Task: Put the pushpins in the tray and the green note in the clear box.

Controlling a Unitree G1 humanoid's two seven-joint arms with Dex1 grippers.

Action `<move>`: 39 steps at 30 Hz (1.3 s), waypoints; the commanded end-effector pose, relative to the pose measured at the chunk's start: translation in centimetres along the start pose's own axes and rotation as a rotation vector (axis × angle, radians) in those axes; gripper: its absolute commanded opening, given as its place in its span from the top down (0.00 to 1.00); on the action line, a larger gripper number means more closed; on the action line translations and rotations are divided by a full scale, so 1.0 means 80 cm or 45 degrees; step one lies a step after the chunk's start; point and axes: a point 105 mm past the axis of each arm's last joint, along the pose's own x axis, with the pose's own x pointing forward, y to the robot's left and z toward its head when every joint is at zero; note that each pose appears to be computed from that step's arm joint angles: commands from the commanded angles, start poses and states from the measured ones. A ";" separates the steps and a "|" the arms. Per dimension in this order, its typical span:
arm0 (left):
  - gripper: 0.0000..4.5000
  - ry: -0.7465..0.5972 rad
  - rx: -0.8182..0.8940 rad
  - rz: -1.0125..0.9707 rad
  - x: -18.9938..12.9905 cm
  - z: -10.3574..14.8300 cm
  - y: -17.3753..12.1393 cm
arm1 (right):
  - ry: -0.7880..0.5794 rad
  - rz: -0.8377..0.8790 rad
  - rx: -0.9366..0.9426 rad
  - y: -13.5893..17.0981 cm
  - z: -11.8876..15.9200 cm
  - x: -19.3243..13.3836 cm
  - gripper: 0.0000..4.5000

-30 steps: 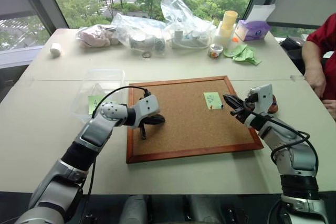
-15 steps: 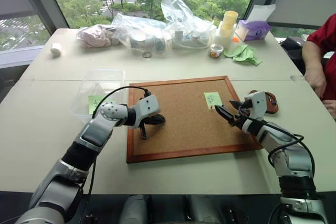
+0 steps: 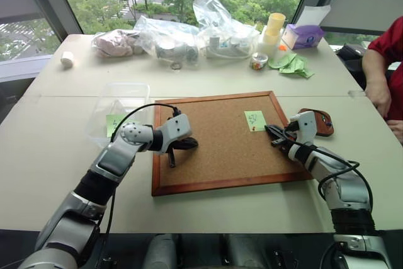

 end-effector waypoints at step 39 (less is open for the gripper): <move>1.00 0.155 0.033 -0.082 0.002 -0.029 -0.015 | -0.064 -0.643 -0.056 -0.141 0.027 -0.044 0.08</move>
